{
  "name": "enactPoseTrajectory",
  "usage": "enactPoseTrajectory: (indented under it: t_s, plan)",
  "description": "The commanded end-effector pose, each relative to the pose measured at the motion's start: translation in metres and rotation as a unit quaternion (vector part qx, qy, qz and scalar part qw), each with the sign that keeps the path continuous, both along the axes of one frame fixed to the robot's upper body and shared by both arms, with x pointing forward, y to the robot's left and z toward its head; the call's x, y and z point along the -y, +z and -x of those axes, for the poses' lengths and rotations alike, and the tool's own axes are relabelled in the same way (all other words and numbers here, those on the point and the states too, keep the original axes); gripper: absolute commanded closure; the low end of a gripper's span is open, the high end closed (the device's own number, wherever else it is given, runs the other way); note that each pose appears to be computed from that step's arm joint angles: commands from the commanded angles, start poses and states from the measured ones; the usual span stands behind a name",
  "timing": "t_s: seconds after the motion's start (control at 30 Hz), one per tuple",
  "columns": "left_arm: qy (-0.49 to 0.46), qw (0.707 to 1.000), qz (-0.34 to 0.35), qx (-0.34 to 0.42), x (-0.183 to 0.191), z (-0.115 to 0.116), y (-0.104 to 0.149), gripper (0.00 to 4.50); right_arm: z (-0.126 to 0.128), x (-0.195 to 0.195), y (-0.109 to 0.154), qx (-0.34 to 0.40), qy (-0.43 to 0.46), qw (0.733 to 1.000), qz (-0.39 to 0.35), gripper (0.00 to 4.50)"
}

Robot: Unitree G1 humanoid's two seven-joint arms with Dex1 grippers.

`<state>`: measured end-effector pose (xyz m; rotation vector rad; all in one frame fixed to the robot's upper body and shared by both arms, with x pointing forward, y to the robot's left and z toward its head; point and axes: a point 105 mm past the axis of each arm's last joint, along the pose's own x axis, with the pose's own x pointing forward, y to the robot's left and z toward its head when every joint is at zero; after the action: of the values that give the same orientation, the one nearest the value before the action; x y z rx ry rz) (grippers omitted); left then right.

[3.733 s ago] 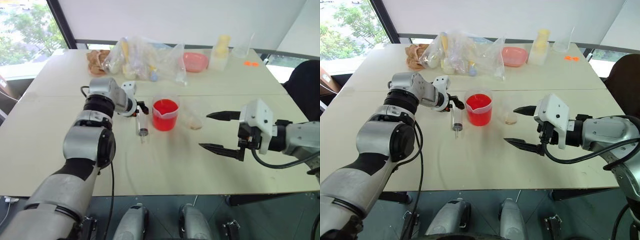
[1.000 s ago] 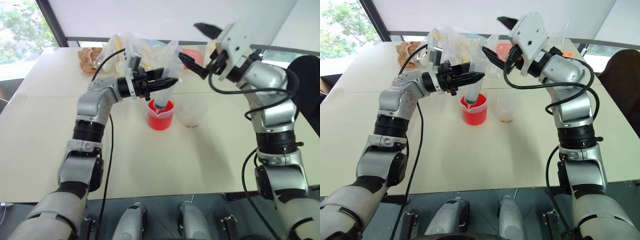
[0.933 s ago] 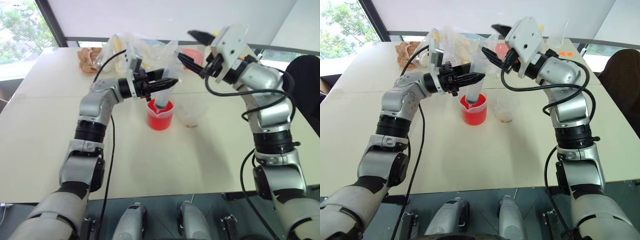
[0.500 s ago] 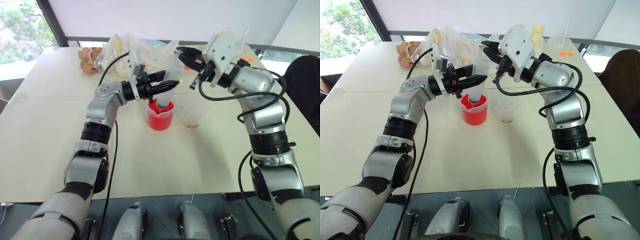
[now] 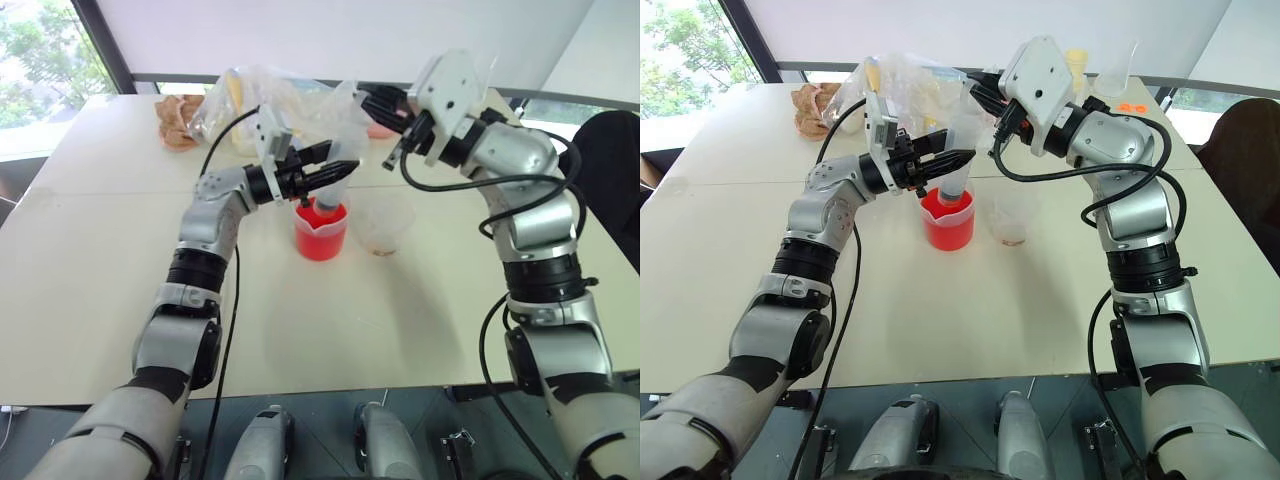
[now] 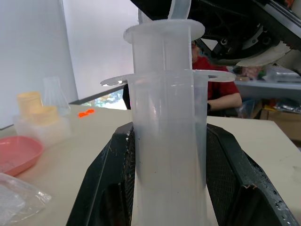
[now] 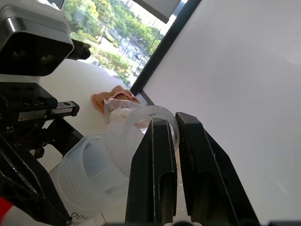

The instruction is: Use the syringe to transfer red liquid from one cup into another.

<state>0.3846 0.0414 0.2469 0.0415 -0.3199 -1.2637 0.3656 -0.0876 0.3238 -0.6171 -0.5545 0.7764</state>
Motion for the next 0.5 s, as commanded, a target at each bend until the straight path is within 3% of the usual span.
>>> enactPoseTrajectory:
  t_s: [0.03, 0.23, 0.27, 0.33, 0.5]
  plan:
    - [-0.003, 0.999, -0.035, -0.022, 0.003, -0.001, -0.017, 2.95, 0.018, 0.019, 0.055, 0.095, -0.023, 0.994, -0.051, 4.48]
    - [0.002, 0.999, -0.030, -0.022, 0.001, -0.004, -0.015, 2.95, 0.018, 0.020, 0.055, 0.085, -0.015, 0.994, -0.061, 4.48]
    - [0.003, 0.999, -0.026, -0.022, 0.001, -0.004, -0.013, 2.95, 0.019, 0.019, 0.053, 0.079, -0.009, 0.995, -0.060, 3.78]
    - [0.005, 1.000, -0.019, -0.021, 0.000, -0.005, -0.009, 2.95, 0.020, 0.017, 0.049, 0.072, -0.002, 0.996, -0.055, 3.03]
    - [0.010, 1.000, -0.002, -0.018, -0.002, -0.008, 0.002, 2.95, 0.022, 0.023, 0.044, 0.070, -0.020, 0.996, -0.053, 0.52]
